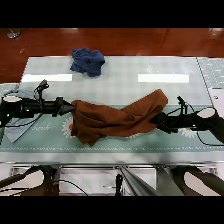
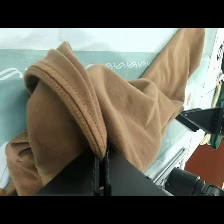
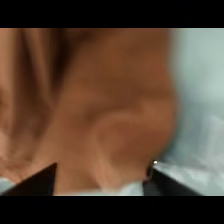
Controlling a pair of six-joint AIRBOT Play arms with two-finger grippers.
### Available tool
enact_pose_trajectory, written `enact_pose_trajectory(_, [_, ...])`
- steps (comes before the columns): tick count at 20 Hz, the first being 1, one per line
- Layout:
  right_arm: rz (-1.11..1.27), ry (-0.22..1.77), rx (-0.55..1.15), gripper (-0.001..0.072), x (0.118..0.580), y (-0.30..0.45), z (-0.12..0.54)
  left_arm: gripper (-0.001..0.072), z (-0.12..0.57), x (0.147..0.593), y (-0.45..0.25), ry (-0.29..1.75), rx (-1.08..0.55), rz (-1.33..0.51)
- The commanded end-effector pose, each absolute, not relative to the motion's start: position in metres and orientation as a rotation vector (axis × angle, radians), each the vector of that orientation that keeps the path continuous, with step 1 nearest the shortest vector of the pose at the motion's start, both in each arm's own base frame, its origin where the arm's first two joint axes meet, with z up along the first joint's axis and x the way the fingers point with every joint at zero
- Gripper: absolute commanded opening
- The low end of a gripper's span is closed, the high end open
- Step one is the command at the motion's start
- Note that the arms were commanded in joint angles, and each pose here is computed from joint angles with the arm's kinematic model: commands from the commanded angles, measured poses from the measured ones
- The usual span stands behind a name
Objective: Fold the shirts.
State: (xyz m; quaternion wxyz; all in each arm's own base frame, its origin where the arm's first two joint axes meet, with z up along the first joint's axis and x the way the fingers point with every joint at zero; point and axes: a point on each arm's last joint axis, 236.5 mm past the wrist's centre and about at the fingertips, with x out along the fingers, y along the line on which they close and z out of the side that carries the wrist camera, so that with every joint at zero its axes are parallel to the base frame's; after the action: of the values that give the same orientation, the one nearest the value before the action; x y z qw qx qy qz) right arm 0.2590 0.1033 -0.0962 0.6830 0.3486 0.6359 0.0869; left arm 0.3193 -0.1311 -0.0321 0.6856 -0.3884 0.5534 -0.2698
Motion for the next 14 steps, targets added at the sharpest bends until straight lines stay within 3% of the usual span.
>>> enact_pose_trajectory(1, [0.212,1.421,0.783,0.0340,0.284,0.124,-0.105,0.0022,-0.029,0.318,-0.133,1.242,-0.871,-0.620])
enact_pose_trajectory(2, [0.251,1.418,0.751,0.0102,0.290,0.129,-0.102,0.0022,-0.025,0.318,-0.133,1.240,-0.869,-0.636])
enact_pose_trajectory(3, [0.294,1.403,0.720,0.0026,0.299,0.133,-0.092,0.0022,-0.015,0.322,-0.132,1.226,-0.859,-0.660])
enact_pose_trajectory(6, [0.372,1.284,0.576,0.0026,0.343,0.126,-0.030,0.0022,0.058,0.355,-0.127,1.070,-0.762,-0.718])
enact_pose_trajectory(10, [0.385,0.770,0.381,0.0026,0.427,0.104,0.195,0.0021,0.254,0.407,-0.106,0.580,-0.558,-0.663])
enact_pose_trajectory(12, [0.412,0.531,0.281,0.0026,0.414,0.101,0.316,0.0021,0.358,0.393,-0.101,0.336,-0.456,-0.651])
enact_pose_trajectory(14, [0.436,0.360,0.192,0.0026,0.371,0.101,0.403,0.0021,0.428,0.361,-0.096,0.185,-0.322,-0.599])
